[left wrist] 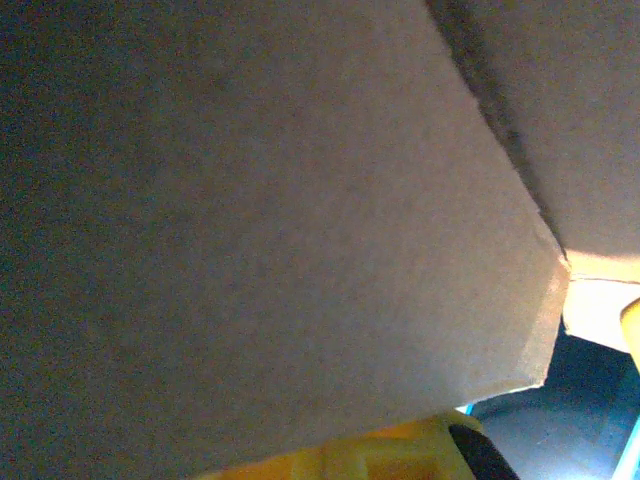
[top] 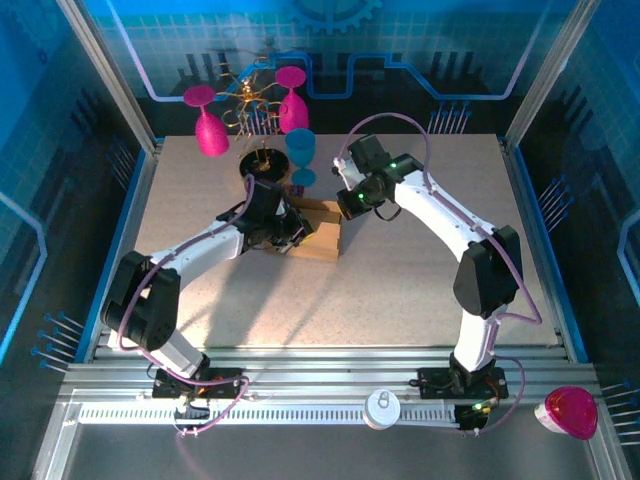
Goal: Fold the paper box
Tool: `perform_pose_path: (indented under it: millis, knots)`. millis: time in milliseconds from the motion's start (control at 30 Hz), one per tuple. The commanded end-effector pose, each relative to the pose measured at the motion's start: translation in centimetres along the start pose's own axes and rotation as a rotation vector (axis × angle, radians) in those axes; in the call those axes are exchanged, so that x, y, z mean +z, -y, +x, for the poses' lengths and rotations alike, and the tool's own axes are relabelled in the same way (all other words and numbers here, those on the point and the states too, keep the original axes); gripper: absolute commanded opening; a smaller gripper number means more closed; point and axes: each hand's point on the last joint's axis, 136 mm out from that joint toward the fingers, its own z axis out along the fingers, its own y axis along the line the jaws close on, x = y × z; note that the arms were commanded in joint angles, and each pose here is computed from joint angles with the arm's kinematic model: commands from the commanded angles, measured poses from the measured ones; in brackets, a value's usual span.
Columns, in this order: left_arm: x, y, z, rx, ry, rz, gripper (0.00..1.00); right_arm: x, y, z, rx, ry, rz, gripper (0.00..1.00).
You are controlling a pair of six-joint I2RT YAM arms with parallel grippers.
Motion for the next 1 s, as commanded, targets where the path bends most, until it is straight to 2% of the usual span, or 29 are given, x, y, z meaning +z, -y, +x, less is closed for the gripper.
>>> perform_pose_path:
  millis: [0,967]
  knots:
    - [0.1,1.6,-0.6,0.009,0.020,0.034,0.04,-0.7,-1.0,0.4,0.054,0.000,-0.004,0.00]
    - [1.2,1.9,-0.3,0.001,-0.002,0.048,0.06,0.3,-2.3,-0.3,0.389,0.048,-0.007,0.00]
